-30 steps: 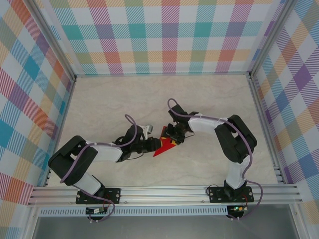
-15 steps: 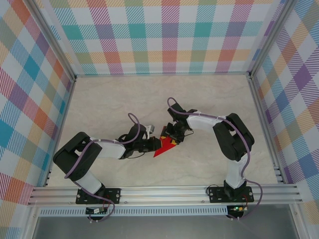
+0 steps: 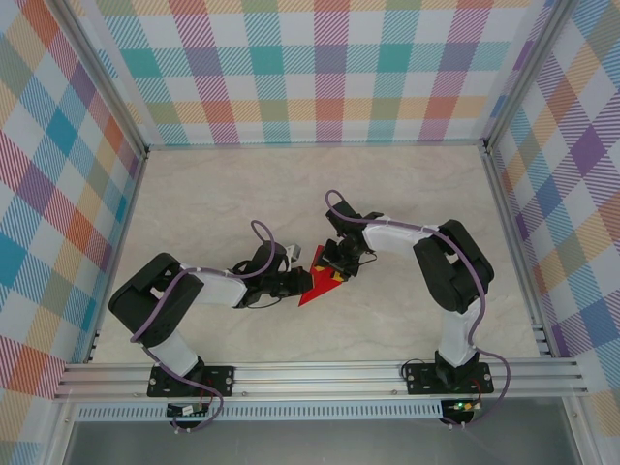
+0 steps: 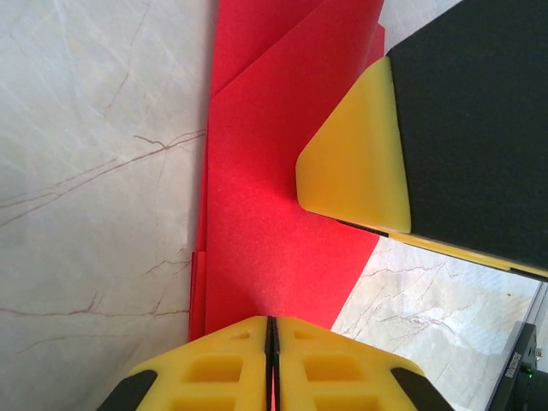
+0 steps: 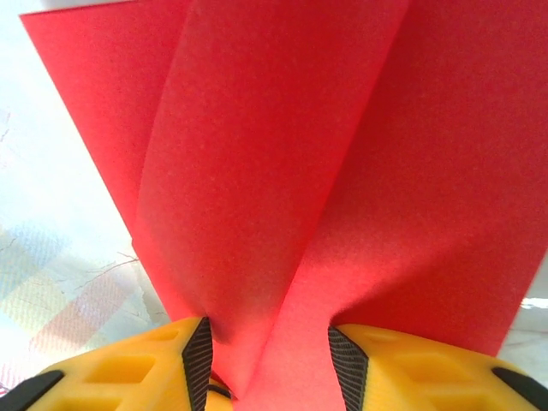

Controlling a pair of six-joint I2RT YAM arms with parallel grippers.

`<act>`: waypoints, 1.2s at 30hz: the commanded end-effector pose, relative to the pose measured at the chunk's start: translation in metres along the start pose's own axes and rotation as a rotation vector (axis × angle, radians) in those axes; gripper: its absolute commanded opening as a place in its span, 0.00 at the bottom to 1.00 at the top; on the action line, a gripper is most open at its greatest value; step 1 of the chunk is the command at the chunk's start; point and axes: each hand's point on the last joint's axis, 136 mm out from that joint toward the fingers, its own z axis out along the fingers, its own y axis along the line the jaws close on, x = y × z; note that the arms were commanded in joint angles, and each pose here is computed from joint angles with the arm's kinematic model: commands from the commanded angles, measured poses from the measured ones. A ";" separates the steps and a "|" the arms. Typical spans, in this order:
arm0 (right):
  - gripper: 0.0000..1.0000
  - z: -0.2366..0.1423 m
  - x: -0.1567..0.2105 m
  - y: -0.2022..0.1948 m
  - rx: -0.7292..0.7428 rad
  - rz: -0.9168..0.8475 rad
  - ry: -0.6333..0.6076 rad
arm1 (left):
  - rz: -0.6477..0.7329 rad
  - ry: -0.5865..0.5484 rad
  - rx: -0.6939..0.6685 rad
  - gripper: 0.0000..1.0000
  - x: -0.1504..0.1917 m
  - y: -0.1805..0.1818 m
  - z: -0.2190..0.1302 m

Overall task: Fold a paper plane with a square sheet of paper (pick it up from the middle)
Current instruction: Fourth fold the wing at the center of the table.

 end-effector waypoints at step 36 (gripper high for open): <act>0.42 0.049 0.019 -0.096 0.330 0.137 0.091 | -0.001 0.001 -0.106 0.08 -0.007 0.014 -0.004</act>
